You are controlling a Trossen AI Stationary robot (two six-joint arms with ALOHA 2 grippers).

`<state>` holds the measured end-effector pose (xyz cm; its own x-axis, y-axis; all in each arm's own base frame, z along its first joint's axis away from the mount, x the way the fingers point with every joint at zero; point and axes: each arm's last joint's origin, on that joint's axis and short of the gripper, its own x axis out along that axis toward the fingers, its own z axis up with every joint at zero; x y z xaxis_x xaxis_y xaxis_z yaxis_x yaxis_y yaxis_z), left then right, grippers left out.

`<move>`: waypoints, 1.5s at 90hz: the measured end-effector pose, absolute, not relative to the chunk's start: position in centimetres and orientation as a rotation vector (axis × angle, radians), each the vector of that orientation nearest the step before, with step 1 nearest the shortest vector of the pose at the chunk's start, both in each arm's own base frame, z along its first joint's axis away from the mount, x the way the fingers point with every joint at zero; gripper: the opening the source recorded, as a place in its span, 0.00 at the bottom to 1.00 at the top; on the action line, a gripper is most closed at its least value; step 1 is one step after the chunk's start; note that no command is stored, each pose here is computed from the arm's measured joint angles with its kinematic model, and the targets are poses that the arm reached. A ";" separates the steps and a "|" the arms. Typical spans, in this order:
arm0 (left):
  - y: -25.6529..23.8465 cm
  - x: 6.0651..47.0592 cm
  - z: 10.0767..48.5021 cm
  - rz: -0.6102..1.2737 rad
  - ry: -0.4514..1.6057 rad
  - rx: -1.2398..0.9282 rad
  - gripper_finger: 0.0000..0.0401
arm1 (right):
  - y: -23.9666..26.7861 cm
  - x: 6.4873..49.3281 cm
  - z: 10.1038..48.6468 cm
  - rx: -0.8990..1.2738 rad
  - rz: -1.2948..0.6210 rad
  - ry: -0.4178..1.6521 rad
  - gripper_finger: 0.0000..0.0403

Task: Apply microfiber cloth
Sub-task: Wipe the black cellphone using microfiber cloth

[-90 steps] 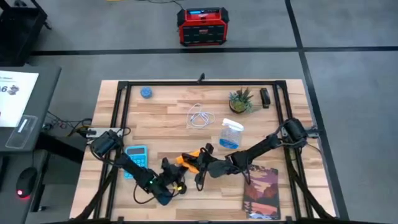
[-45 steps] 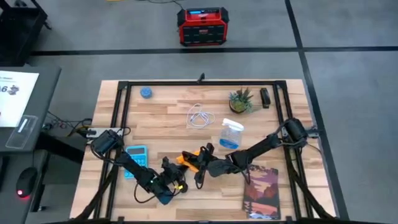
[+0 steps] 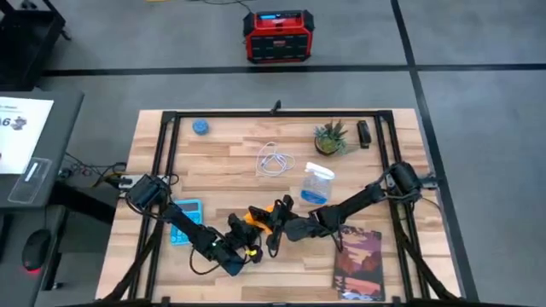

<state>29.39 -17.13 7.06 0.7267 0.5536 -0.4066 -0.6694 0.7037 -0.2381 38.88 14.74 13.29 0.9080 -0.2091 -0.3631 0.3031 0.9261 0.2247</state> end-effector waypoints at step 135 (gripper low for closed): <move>-21.5 28.5 12.4 0.526 0.342 -0.347 0.00 | 16.2 38.3 13.9 0.257 -0.227 0.337 0.03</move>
